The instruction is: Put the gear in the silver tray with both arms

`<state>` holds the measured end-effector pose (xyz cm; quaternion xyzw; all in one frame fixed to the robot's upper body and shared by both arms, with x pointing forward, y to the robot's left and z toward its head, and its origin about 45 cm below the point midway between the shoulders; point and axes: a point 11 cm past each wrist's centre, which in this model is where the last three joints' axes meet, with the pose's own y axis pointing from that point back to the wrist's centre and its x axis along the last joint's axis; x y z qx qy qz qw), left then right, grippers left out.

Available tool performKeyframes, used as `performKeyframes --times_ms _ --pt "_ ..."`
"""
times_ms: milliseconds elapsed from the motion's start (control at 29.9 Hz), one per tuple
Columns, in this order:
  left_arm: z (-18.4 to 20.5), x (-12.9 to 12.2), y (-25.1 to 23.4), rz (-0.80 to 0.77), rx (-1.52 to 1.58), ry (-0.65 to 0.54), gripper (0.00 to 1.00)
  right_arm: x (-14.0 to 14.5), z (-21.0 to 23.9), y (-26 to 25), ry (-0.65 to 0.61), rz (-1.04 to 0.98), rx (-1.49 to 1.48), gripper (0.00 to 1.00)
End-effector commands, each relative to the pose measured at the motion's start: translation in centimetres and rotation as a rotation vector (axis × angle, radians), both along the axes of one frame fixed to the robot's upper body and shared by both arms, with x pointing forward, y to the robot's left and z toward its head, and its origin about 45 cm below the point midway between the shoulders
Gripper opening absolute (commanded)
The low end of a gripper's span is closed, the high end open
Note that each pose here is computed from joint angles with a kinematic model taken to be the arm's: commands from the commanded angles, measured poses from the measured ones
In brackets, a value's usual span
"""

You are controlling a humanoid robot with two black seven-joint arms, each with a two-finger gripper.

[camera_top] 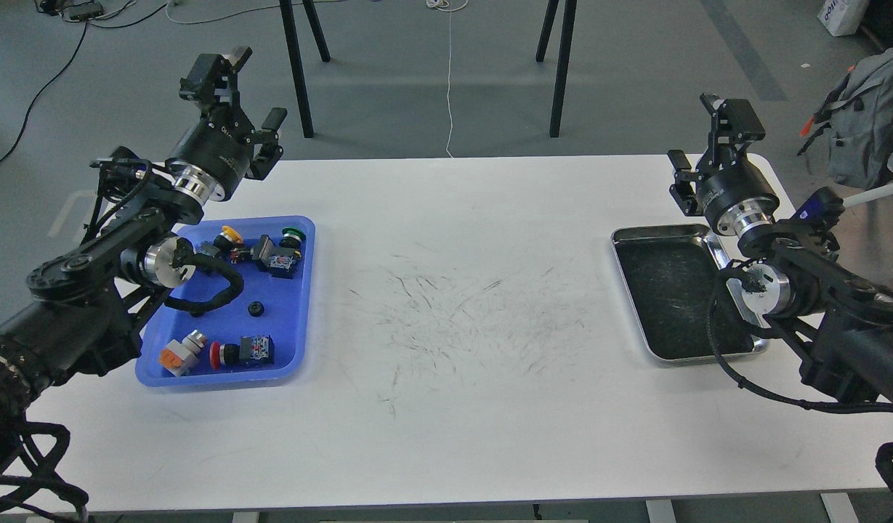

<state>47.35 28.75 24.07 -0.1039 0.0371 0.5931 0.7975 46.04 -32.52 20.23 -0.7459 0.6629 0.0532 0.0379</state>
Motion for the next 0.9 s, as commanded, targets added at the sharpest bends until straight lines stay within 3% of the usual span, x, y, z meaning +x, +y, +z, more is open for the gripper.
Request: performKeyframes --times_ms 0,869 --pt "-0.16 -0.04 -0.05 0.0 0.006 0.004 1.0 0.11 0.2 -0.01 -0.004 -0.001 0.002 0.99" --pt "-0.04 -0.08 0.29 0.005 -0.022 0.006 1.0 -0.02 0.12 0.63 -0.003 0.02 0.013 0.99"
